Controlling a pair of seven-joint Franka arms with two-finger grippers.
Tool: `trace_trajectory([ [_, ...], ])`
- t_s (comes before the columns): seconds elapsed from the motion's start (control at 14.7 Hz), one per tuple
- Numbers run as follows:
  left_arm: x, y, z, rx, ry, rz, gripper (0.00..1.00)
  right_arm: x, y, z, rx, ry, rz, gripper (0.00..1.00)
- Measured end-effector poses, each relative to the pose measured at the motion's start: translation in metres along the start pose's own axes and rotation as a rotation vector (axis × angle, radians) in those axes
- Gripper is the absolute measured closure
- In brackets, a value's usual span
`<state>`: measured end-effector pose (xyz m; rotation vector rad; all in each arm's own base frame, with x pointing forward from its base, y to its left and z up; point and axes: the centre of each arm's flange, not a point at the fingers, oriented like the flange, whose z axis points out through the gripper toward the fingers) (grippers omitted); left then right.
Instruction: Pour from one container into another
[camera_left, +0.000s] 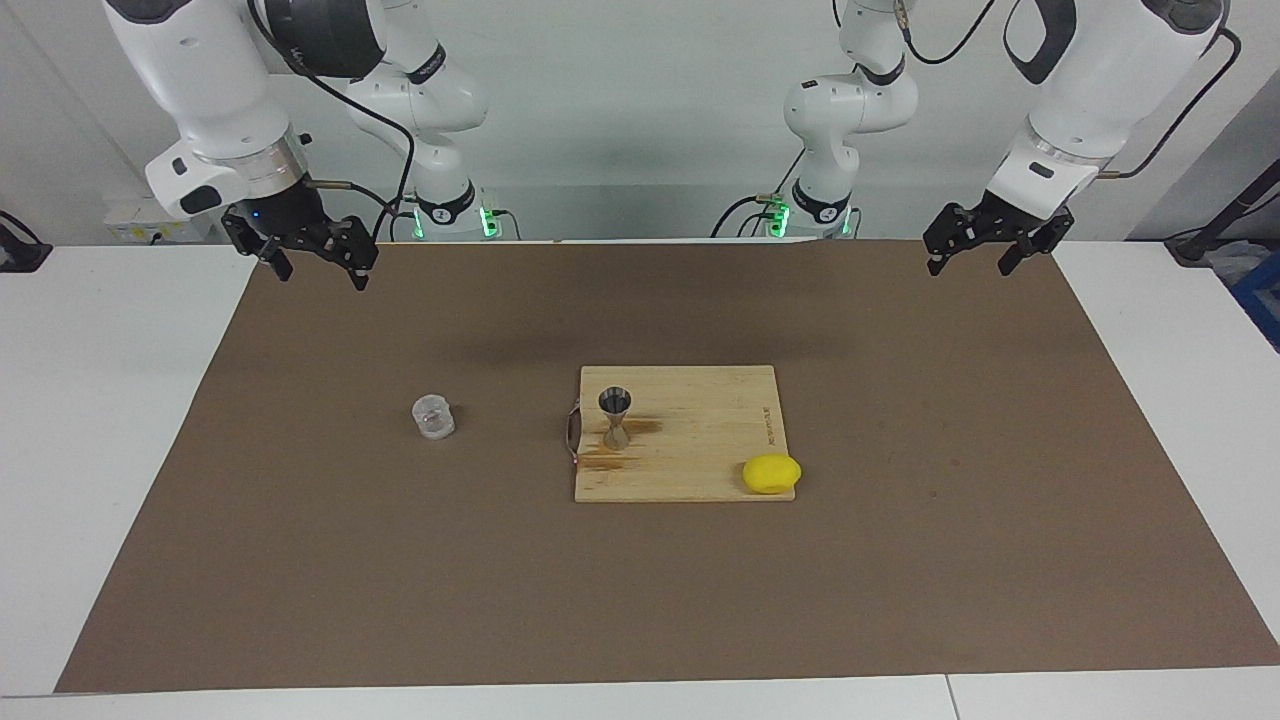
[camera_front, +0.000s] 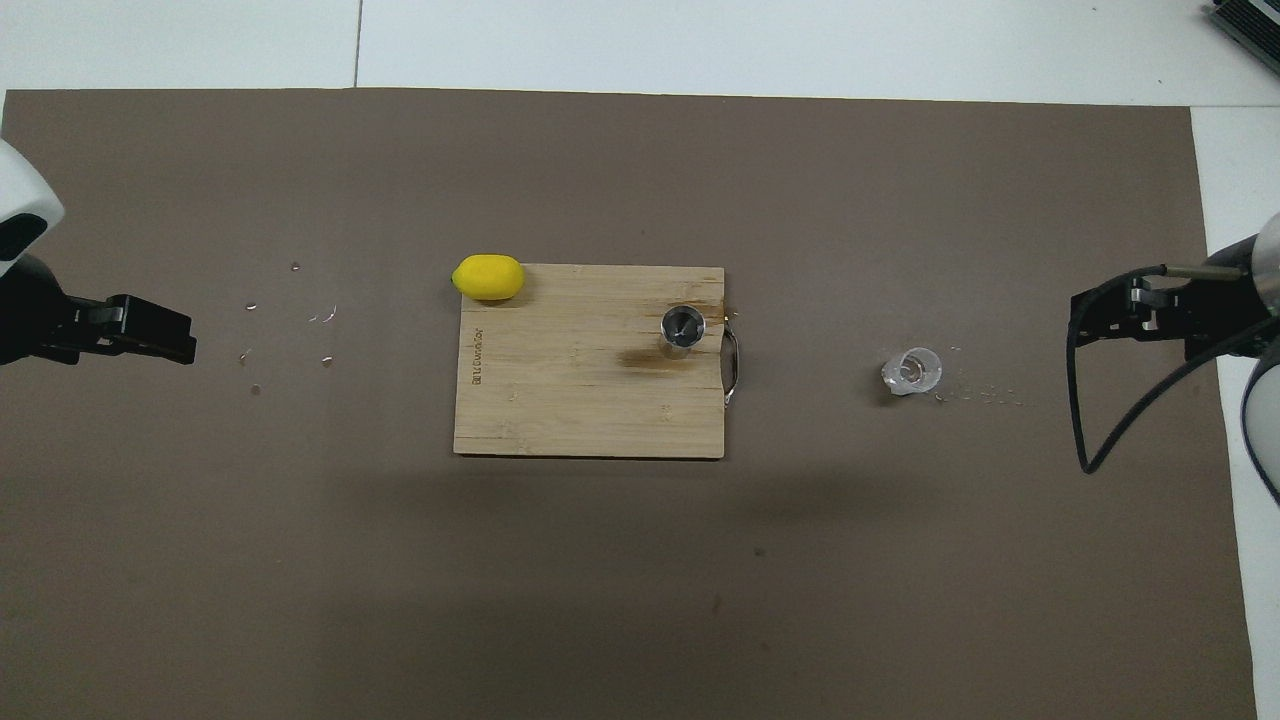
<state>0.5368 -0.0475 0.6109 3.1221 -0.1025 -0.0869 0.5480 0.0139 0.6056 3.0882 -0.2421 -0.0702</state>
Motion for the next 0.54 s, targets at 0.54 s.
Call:
trace_trajectory([
  [0.54,0.0000,0.0000,0.0000,0.000,0.000,0.000,0.00,-0.0017,-0.0009,0.0033,-0.001,-0.007,-0.002,0.00],
])
